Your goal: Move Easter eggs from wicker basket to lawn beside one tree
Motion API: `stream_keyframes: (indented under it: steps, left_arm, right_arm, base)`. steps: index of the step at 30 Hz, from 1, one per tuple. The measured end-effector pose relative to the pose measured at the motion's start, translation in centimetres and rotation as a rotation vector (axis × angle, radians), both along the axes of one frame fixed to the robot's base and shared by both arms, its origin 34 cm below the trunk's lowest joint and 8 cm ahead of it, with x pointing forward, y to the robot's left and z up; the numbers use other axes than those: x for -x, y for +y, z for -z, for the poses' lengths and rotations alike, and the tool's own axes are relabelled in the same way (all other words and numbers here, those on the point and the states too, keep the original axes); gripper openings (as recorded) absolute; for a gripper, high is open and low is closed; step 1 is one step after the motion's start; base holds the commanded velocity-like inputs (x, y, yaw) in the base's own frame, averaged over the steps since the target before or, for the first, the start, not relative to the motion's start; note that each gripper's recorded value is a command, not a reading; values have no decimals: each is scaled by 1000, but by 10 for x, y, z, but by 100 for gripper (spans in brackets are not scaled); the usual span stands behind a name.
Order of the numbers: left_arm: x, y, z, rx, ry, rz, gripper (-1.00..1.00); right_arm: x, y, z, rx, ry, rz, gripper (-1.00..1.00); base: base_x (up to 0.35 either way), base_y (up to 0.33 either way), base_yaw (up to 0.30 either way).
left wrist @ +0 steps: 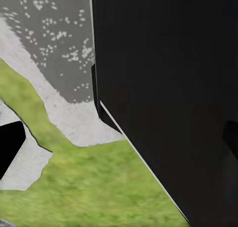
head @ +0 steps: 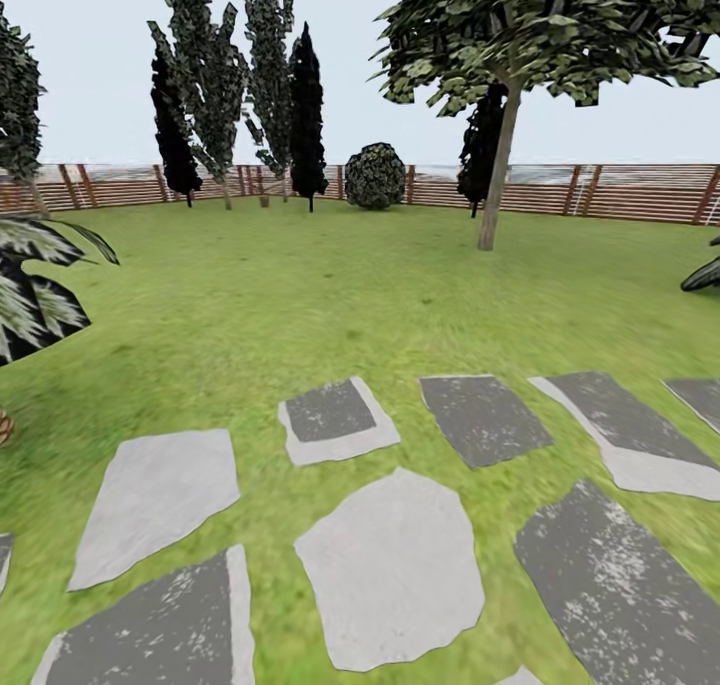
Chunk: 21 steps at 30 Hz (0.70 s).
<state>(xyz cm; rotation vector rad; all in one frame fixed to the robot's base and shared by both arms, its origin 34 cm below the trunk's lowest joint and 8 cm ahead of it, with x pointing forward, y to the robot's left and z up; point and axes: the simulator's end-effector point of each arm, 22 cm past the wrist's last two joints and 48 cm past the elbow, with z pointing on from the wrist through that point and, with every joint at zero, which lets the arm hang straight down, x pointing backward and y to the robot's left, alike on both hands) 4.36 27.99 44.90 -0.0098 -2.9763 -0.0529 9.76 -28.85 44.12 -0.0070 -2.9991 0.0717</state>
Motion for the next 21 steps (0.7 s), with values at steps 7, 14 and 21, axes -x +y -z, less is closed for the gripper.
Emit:
stream_keyframes:
  steps: [7,14,21]
  left_arm:
    - [0,0,0,0,1,0,100]
    - [0,0,0,0,0,0,100]
    - [0,0,0,0,1,0,100]
  right_arm:
    - [0,0,0,0,0,-3,100]
    - [0,0,0,0,0,-3,100]
    - [0,0,0,0,0,-3,100]
  base:
    - [330,0,0]
    - [330,0,0]
    - [330,0,0]
